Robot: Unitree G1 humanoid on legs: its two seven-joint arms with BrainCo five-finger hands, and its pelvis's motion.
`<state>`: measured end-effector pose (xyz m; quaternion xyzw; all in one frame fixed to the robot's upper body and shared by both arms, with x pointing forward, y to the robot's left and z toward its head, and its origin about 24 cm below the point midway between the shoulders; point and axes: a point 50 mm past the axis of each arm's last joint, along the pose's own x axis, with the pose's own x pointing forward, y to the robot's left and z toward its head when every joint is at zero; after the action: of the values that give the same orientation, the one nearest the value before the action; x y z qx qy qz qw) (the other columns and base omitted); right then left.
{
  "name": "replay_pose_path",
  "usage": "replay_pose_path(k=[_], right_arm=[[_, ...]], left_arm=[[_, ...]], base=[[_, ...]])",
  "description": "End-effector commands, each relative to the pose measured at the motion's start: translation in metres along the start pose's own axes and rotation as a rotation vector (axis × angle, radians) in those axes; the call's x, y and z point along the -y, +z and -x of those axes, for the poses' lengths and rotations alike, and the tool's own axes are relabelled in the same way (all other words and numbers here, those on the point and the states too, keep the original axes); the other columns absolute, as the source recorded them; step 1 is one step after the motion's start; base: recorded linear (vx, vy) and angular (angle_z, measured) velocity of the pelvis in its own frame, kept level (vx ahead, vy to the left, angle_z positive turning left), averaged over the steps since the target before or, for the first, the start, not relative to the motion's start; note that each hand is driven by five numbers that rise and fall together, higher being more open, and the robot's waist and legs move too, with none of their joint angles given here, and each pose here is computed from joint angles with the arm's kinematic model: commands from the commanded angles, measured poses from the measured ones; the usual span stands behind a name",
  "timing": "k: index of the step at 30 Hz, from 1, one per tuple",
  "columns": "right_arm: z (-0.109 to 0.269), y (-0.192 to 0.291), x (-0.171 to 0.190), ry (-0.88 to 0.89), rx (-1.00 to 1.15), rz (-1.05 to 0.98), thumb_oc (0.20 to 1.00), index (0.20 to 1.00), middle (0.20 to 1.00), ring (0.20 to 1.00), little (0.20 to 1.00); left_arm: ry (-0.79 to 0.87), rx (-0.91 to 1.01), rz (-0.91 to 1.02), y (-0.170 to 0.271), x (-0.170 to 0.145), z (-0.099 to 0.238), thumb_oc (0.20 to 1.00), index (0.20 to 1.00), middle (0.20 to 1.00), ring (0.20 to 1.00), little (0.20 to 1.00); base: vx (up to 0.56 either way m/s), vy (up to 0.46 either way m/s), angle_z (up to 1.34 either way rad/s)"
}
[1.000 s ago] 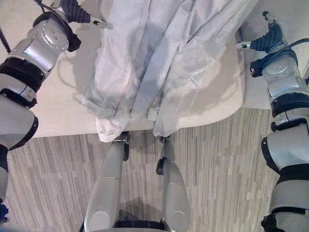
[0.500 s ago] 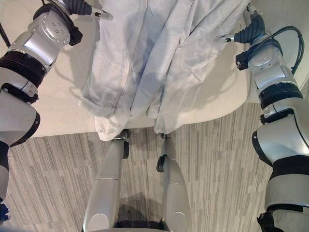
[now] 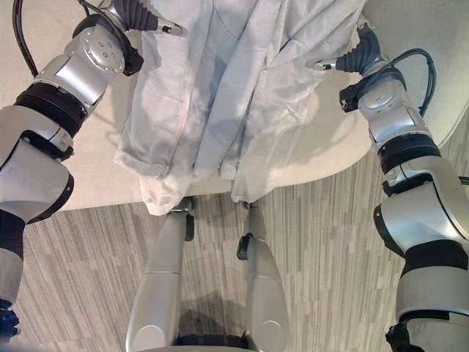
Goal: Hang the clothes on the sofa on the clothes rack.
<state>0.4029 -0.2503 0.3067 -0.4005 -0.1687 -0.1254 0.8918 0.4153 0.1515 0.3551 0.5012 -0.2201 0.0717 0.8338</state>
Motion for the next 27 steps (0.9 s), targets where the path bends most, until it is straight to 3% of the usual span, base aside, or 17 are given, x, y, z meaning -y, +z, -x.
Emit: replay_pose_path(k=[1, 18, 27], right_arm=[[0.003, 0.000, 0.017, -0.071, 0.037, -0.041, 0.200, 0.200, 0.200, 0.200, 0.200], [0.023, -0.004, 0.026, -0.141, 0.134, -0.049, 0.200, 0.200, 0.200, 0.200, 0.200], [0.071, -0.043, 0.039, -0.175, 0.126, 0.008, 0.200, 0.200, 0.200, 0.200, 0.200]], left_arm=[[0.048, 0.077, 0.088, 0.023, -0.007, -0.004, 0.200, 0.200, 0.200, 0.200, 0.200], [0.045, 0.178, 0.118, 0.036, 0.003, 0.003, 0.200, 0.200, 0.200, 0.200, 0.200], [0.065, 0.211, 0.186, -0.019, 0.001, 0.057, 0.200, 0.200, 0.200, 0.200, 0.200]], base=[[0.00, 0.000, 0.00], [0.00, -0.005, 0.00], [0.04, -0.014, -0.05]])
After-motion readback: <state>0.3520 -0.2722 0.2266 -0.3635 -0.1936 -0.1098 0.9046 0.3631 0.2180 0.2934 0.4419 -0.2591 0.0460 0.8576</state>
